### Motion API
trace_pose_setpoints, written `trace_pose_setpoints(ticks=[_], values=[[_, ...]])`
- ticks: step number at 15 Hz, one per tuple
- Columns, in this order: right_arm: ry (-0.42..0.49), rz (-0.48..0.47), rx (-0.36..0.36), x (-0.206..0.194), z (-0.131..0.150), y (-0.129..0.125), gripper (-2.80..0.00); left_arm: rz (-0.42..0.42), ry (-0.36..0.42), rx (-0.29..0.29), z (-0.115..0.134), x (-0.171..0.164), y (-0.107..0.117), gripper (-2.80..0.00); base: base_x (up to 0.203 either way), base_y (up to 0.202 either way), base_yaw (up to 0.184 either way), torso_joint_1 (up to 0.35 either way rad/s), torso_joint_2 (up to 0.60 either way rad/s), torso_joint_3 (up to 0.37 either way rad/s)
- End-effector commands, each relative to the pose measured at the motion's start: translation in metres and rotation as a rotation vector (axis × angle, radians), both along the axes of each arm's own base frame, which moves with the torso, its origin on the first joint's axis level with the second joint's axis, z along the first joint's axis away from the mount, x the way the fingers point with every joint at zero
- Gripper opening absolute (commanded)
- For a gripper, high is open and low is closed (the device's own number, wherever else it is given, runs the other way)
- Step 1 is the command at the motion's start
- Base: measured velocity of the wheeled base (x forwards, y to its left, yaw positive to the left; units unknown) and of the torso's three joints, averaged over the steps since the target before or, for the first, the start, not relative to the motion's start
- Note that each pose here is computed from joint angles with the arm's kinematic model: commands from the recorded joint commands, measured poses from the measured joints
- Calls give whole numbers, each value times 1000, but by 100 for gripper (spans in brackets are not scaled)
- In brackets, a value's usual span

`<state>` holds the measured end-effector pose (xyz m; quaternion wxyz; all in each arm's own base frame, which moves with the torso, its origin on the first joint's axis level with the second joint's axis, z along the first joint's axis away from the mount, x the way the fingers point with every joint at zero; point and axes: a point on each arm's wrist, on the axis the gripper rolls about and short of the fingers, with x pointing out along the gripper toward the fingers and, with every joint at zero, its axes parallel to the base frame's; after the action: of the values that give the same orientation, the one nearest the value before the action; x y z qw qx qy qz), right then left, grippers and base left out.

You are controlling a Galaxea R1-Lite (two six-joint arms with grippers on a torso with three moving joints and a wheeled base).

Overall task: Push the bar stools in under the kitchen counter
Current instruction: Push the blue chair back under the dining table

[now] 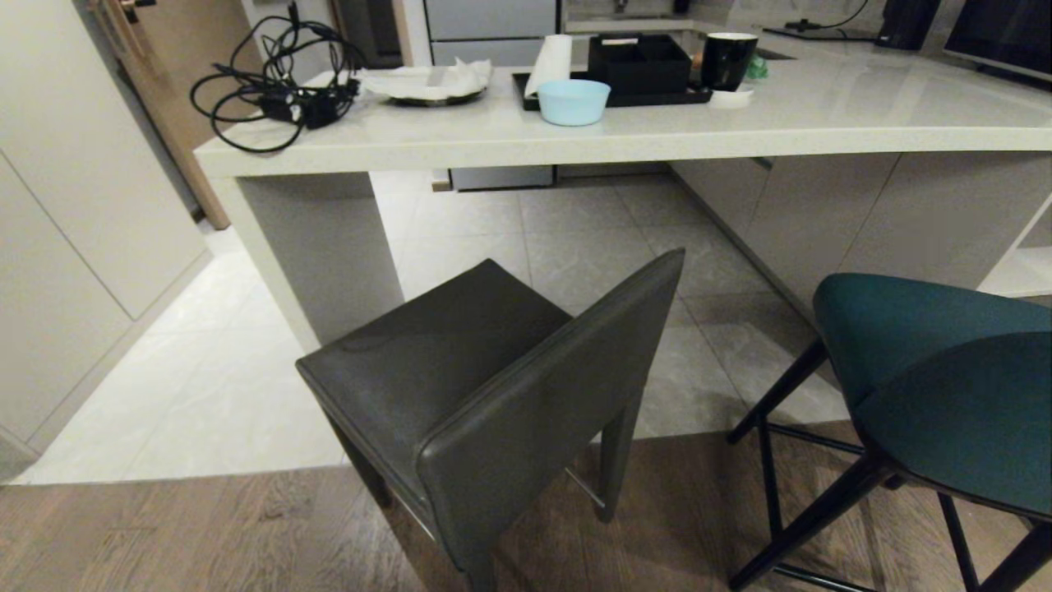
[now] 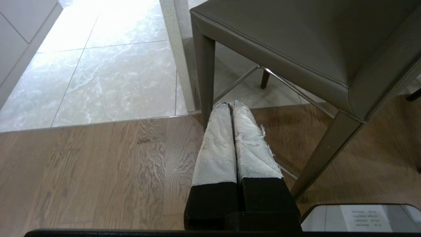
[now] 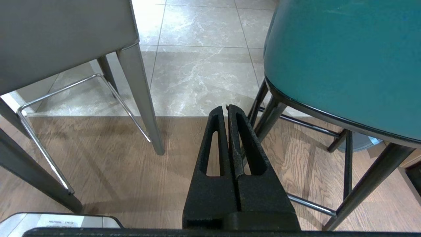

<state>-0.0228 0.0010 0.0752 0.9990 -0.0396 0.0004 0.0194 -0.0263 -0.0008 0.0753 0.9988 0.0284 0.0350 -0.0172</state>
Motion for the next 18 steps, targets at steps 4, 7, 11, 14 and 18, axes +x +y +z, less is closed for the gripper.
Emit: trace_pose_setpoints(ticks=[4, 7, 11, 14, 18], values=[[-1, 1, 0, 0, 0, 0, -280, -1, 1, 0, 0, 0, 0, -280, 0, 0, 0, 0, 0, 0], [0, -1, 11, 0, 0, 0, -280, -1, 1, -1, 0, 0, 0, -280, 0, 0, 0, 0, 0, 0], [-1, -30, 61, 0, 1, -1, -280, 7, 0, -30, 0, 0, 0, -280, 0, 0, 0, 0, 0, 0], [0, -30, 61, 0, 0, -1, -280, 7, 2, -30, 0, 0, 0, -280, 0, 0, 0, 0, 0, 0], [-1, -30, 61, 0, 1, -1, -280, 7, 0, -30, 0, 0, 0, -280, 0, 0, 0, 0, 0, 0]])
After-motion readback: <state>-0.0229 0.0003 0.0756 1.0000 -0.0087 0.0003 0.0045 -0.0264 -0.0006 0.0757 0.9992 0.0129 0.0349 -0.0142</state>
